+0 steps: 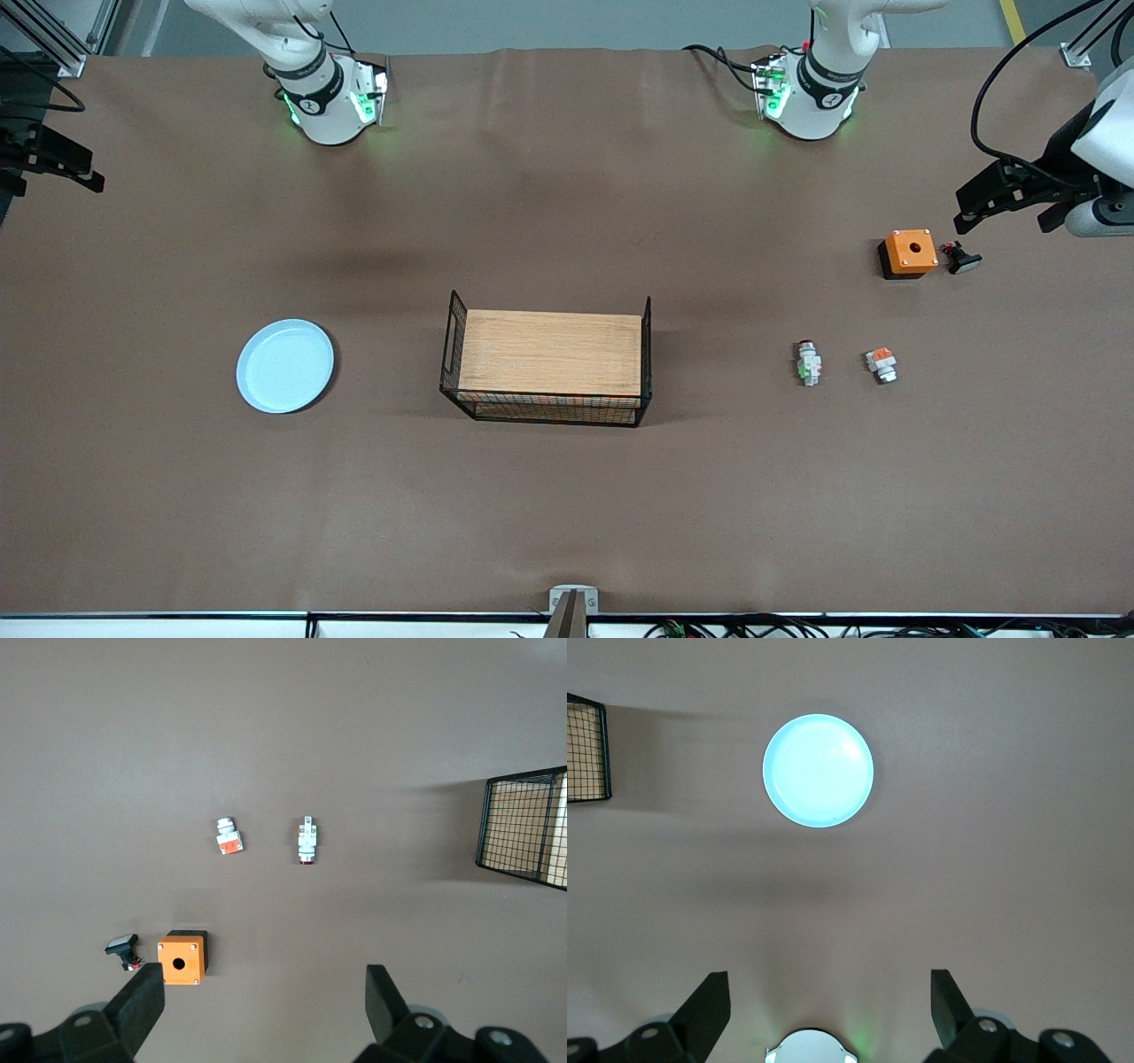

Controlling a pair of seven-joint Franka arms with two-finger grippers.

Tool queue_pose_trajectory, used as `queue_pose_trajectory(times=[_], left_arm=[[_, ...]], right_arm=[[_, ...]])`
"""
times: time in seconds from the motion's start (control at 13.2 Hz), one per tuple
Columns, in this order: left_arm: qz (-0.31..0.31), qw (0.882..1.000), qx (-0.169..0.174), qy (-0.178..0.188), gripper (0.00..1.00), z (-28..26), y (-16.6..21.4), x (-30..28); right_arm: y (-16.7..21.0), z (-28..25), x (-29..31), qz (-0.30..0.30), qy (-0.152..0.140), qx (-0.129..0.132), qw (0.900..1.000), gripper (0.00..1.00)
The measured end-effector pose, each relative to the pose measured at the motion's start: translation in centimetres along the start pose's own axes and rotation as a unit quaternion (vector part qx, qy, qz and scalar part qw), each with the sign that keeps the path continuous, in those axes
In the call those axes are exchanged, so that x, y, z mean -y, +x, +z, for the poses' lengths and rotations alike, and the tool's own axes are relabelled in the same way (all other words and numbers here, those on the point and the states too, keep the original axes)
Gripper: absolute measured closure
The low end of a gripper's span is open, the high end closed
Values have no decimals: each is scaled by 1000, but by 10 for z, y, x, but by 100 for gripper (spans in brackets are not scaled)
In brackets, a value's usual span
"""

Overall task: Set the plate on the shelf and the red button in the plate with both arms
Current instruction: 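Reach the left gripper toward the white push-button beside the orange box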

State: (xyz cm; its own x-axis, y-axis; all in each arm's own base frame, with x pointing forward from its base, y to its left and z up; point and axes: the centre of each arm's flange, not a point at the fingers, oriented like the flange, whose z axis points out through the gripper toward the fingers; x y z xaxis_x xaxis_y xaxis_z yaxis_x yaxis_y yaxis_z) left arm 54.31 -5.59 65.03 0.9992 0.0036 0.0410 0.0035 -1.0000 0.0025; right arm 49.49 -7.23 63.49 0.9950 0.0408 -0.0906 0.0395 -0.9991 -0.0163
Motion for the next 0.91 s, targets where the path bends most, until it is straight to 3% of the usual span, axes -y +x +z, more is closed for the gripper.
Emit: queue_pose_trajectory(times=[0.53, 0.91], left_arm=[[4, 1000, 7, 1, 0, 5, 0, -4], [2, 997, 83, 4, 0, 89, 30, -3]], right_arm=[[0, 0, 0, 0, 0, 0, 1000, 0], [-1, 1, 0, 0, 1, 5, 1000, 0]])
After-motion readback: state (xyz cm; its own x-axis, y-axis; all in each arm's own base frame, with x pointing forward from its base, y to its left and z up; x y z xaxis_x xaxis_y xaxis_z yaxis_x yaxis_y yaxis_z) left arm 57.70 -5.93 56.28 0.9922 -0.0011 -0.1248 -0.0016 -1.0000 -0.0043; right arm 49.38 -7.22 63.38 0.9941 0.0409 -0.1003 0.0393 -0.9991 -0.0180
